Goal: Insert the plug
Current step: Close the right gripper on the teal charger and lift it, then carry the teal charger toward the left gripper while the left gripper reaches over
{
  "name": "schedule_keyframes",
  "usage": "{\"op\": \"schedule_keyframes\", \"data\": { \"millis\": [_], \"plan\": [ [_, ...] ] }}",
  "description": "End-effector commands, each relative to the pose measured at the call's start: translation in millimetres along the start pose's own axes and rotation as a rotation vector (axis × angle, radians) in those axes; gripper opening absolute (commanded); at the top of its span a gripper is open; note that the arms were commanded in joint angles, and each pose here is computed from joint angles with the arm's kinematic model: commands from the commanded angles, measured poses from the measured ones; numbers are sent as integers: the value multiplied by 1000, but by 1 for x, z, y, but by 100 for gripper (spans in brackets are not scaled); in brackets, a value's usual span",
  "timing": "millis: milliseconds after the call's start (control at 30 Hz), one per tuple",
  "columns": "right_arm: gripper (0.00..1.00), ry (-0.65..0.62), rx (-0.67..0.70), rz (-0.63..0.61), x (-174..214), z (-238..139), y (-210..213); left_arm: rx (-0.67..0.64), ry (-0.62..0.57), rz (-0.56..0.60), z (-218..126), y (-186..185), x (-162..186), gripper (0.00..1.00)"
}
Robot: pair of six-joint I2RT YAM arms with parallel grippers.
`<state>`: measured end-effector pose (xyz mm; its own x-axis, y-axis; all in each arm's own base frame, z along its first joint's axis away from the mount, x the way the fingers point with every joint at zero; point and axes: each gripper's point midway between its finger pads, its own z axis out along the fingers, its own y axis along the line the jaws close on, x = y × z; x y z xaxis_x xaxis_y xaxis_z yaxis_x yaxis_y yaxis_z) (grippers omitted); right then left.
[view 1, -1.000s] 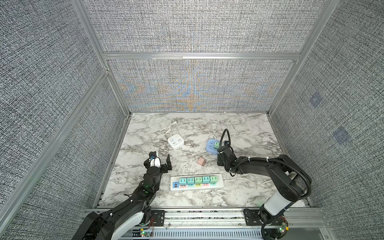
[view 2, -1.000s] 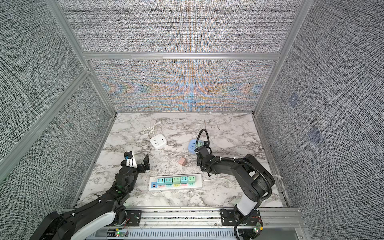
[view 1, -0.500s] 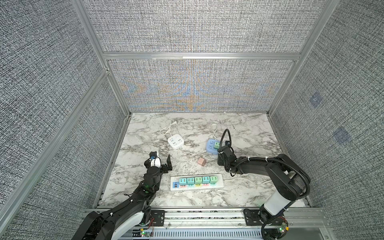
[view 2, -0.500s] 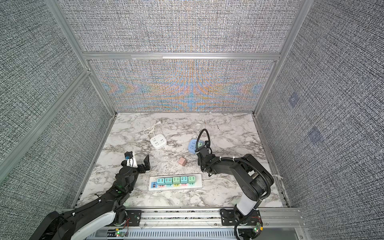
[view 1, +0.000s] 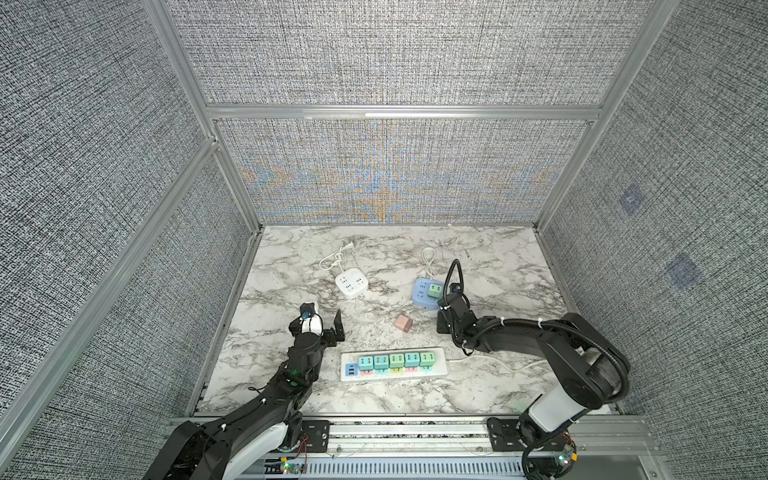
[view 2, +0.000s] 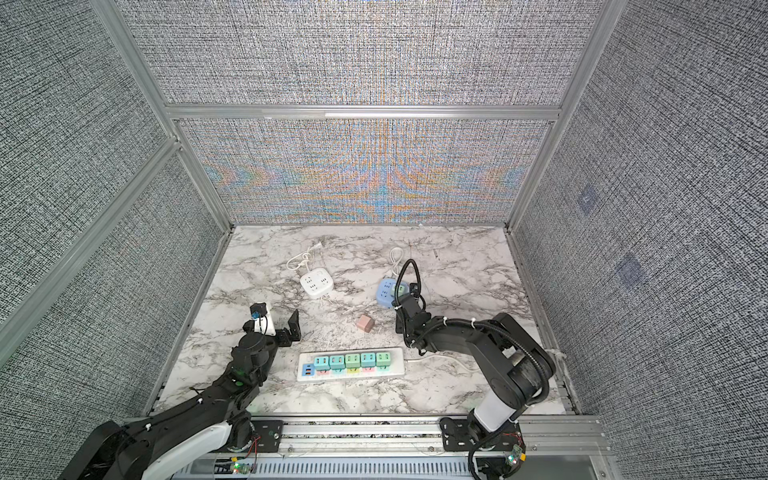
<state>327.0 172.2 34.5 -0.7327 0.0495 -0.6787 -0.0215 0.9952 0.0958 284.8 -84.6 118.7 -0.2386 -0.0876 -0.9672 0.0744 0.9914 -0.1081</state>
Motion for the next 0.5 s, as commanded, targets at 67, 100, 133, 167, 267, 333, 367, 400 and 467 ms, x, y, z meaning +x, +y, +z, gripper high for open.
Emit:
{"op": "schedule_keyframes", "data": {
  "millis": [67,100,133,167,267,333,367,400,467],
  "plan": [
    [14,-164,-138,-69,-34,-33,20,43,-20,13,1,-10,-12,100],
    [12,-207,-166,-96,-43,-43,26,74,-10,-2,0,-16,-14,100],
    [10,-256,-194,-122,-52,-55,33,114,-2,-36,-1,-23,-17,99],
    [7,-301,-217,-151,-59,-65,39,155,-1,-58,-3,-30,-20,100],
    [3,-461,-302,-252,-78,-98,61,263,-21,-110,-13,-49,-41,99],
    [2,-576,-372,-331,-84,-119,76,297,-25,-129,-21,-55,-58,96],
    [1,-622,-395,-362,-85,-126,80,319,-28,-134,-25,-58,-66,94],
    [0,-670,-422,-399,-86,-134,85,354,-33,-139,-31,-64,-74,93],
    [0,-754,-457,-469,-87,-144,91,430,-31,-141,-42,-76,-86,91]
  ]
}}
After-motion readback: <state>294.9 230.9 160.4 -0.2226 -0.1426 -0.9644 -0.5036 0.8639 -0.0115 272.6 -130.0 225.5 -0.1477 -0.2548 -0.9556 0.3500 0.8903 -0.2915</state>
